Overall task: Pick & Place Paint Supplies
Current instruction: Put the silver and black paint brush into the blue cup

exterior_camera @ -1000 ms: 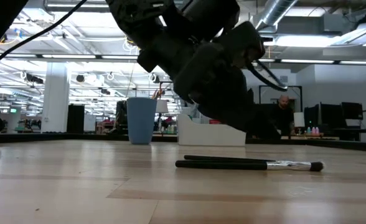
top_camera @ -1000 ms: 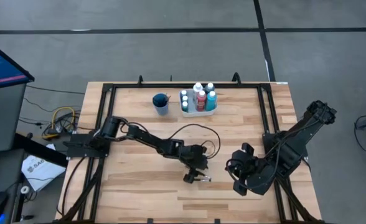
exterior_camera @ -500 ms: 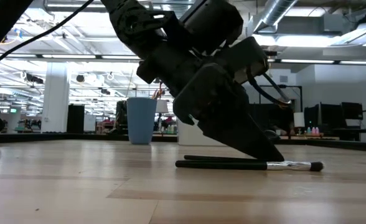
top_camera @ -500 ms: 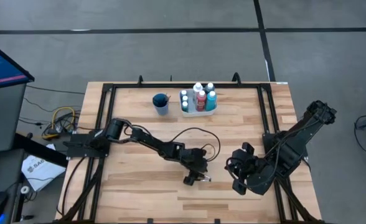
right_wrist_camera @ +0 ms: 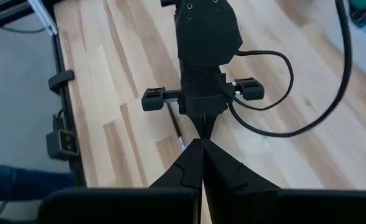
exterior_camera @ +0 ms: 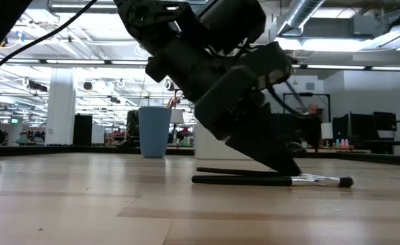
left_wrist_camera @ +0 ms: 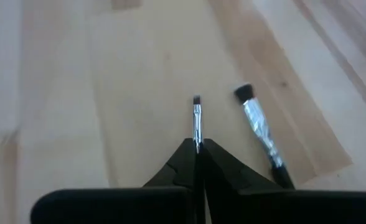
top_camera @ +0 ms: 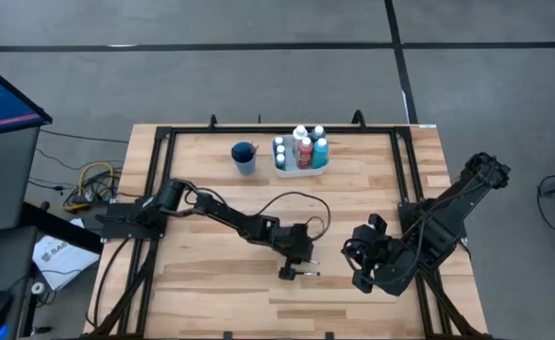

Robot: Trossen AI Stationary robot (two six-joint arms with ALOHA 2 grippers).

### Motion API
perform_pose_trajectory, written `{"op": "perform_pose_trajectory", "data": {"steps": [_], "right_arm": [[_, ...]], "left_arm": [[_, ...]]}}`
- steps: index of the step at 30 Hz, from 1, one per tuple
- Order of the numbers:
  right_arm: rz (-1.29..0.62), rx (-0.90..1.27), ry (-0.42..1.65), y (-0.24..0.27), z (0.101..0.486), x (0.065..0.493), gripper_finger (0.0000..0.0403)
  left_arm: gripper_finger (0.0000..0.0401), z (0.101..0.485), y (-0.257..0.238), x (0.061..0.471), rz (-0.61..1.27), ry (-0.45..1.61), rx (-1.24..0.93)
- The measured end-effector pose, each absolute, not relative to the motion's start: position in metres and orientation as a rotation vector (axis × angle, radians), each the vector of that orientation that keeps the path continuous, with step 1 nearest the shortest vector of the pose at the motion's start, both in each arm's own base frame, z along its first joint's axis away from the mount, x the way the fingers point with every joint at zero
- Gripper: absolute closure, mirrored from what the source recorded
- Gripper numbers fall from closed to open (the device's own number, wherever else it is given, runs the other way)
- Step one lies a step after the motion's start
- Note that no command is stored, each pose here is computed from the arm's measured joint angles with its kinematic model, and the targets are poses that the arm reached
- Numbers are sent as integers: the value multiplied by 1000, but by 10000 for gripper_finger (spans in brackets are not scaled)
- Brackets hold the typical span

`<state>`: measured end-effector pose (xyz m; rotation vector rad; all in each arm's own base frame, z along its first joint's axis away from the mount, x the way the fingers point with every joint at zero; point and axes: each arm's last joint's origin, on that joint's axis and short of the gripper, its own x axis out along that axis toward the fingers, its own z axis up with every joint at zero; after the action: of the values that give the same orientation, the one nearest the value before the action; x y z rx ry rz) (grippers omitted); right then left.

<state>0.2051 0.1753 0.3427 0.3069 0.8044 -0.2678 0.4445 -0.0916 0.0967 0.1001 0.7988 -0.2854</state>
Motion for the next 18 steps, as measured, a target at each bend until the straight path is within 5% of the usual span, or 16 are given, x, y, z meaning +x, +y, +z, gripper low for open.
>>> {"op": "perform_pose_trajectory", "data": {"steps": [9,18], "right_arm": [[-317,289,724,179,344,201,403],[-355,305,669,178,345,201,403]], "left_arm": [[400,170,-55,432,-165,635,-22],[400,216,26,345,116,197,-226]]}}
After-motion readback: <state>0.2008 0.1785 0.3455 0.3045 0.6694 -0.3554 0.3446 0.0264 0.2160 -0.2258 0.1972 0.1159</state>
